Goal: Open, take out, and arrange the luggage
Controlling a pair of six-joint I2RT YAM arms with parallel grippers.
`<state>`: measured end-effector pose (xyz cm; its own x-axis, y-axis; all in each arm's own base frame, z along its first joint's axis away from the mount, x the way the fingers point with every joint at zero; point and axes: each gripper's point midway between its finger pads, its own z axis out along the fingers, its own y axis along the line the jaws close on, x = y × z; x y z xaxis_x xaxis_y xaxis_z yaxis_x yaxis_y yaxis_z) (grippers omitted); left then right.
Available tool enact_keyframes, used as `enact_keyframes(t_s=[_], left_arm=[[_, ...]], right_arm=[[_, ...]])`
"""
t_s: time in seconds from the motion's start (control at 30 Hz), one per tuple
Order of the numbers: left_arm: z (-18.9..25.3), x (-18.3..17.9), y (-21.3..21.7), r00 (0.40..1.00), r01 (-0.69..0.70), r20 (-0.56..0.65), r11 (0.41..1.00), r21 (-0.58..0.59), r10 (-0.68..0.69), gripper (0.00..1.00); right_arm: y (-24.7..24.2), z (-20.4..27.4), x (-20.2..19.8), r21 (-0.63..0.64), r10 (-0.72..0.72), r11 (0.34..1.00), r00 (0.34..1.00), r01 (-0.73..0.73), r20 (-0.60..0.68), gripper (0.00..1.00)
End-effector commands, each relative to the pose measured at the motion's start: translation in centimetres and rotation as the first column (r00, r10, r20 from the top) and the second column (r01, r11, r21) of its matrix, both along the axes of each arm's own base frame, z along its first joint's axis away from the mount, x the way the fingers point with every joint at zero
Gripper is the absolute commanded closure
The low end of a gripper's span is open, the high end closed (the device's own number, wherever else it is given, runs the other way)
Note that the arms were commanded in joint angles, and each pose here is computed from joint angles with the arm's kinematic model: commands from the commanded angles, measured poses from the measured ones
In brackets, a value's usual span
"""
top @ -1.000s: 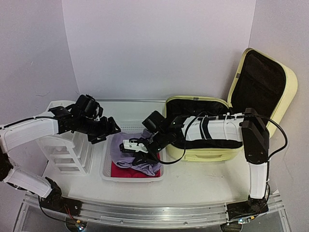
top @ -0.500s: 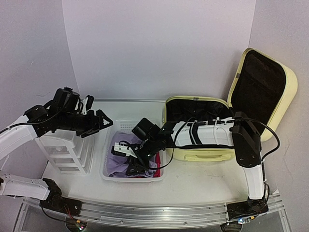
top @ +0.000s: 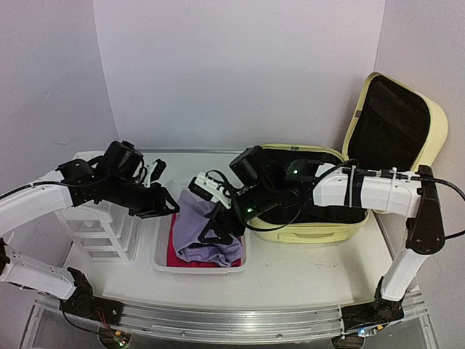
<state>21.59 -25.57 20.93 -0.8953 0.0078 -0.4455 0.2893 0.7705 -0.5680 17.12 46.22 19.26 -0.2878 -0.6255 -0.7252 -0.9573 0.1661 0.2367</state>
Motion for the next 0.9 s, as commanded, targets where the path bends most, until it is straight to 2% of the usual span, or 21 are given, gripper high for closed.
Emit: enact_keyframes(t_s=[0.0,0.17,0.33,0.57,0.77,0.87], left_arm=[[-1.9,-1.9,-1.6,0.996,0.086,-0.028,0.994,0.074,-0.084,0.66],[-2.2,-2.1,-1.4,0.997,0.078,-0.026,0.993,0.084,-0.076,0.67],[-1.0,-1.9,-1.2,0.999,0.038,-0.014,0.998,0.053,-0.037,0.71],[-4.5,-2.8,-1.9,0.988,0.056,-0.147,0.995,0.08,-0.043,0.85],[-6.3,-3.7,-2.2,0.984,0.068,-0.167,0.998,0.015,-0.064,0.86],[-8.5,-4.1,-2.5,0.971,0.098,-0.222,0.994,0.041,-0.087,0.86]], right_arm=[[-0.2,-0.9,-1.4,0.038,-0.026,0.999,0.99,0.032,-0.14,0.18],[2.2,-3.3,-0.2,0.036,-0.046,0.998,0.983,0.053,-0.178,0.16],[3.3,-5.7,0.6,0.051,-0.019,0.998,0.993,0.025,-0.116,0.17],[4.6,-3.5,1.3,0.154,-0.021,0.988,0.997,0.033,-0.08,0.16],[5.4,-2.4,1.3,0.235,-0.013,0.971,0.996,0.033,-0.086,0.15],[5.5,-2.3,1.1,0.254,-0.005,0.967,0.995,0.029,-0.097,0.15]])
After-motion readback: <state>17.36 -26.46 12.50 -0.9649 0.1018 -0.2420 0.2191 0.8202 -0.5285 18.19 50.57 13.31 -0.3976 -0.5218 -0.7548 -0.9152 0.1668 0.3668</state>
